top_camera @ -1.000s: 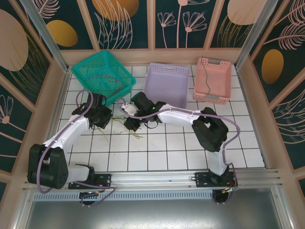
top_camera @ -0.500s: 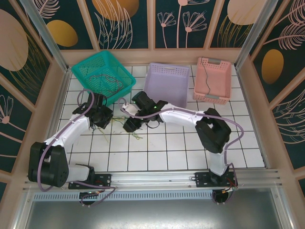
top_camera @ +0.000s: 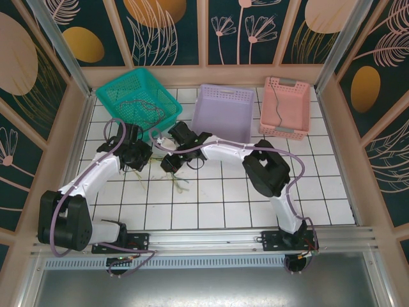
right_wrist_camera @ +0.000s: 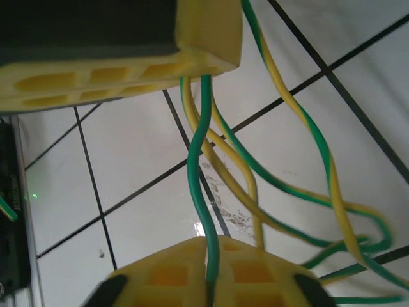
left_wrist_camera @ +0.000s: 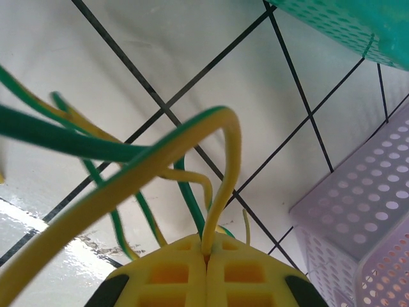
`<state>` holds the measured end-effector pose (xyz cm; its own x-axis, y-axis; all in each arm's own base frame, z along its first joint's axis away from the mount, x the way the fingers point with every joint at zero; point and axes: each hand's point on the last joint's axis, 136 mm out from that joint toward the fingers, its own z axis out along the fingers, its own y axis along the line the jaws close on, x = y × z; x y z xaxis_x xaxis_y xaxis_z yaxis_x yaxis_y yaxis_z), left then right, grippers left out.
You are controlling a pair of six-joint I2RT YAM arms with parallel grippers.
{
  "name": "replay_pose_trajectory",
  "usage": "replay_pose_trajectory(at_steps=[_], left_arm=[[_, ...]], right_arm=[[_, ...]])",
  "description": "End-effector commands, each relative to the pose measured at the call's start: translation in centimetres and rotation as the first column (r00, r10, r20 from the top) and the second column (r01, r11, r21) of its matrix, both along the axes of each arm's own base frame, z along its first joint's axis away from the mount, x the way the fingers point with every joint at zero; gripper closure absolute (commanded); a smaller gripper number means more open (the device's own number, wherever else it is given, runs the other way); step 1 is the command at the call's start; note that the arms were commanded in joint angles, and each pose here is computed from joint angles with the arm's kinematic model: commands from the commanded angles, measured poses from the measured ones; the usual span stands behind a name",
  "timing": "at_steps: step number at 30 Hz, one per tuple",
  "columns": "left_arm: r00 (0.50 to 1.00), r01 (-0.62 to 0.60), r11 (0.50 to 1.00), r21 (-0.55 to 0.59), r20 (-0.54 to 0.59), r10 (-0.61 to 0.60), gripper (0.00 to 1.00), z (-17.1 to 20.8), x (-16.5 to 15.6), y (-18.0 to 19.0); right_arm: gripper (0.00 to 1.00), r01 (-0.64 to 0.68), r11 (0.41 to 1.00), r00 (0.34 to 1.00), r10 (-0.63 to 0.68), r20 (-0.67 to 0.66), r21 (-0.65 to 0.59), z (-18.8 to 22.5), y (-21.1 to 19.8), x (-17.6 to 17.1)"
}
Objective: Untangle the cables
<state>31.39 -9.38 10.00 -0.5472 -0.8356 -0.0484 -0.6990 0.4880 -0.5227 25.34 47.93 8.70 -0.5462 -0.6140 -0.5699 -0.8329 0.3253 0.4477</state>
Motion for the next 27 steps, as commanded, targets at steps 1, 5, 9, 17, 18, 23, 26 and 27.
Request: replay_pose_trajectory(at_steps=[1,5,9,17,18,23,26,27], left_arm=[[0.999,0.032,0.999,-0.003,0.017,-0.032,1.00,0.7,0.5,-0.6],[0.999,0.029,0.998,0.055,0.012,-0.030,1.00,0.4,0.5,0.3],[1.000,0.027,0.991,0.129,0.005,-0.027,1.00,-0.1,0.6,1.4],[1.000,0.019,0.983,0.185,0.005,-0.021,0.75,-0.9,1.4,2.1],[1.000,0.020,0.982,0.188,0.003,-0.021,0.74,-1.1,1.5,2.2],[1.000,0.022,0.981,0.195,-0.013,-0.020,0.75,-2.1,1.5,2.2],[1.000,0.016,0.979,0.205,-0.020,-0.012,0.74,-2.5,1.5,2.4],[1.000,0.013,0.978,0.208,-0.020,-0.009,0.74,-2.5,1.5,2.5]], right_arm=[[1.00,0.012,0.999,1.000,-0.012,0.005,0.030,1.4,0.4,0.4],[1.00,0.037,0.999,0.999,-0.037,0.014,0.030,2.4,-1.6,0.1],[1.00,0.015,1.000,1.000,-0.014,-0.013,0.023,2.9,-3.9,-1.3],[1.00,-0.012,0.999,0.999,0.011,-0.034,-0.032,2.3,-7.5,-2.8],[1.00,-0.010,0.999,1.000,0.009,-0.026,-0.035,2.4,-7.7,-2.7],[1.00,0.022,0.998,1.000,-0.021,0.008,-0.060,2.6,-9.0,-2.0],[1.00,0.045,0.997,0.999,-0.044,0.020,-0.068,2.9,-10.2,-1.8],[1.00,0.052,0.996,0.998,-0.050,0.023,-0.071,3.0,-10.6,-1.8]])
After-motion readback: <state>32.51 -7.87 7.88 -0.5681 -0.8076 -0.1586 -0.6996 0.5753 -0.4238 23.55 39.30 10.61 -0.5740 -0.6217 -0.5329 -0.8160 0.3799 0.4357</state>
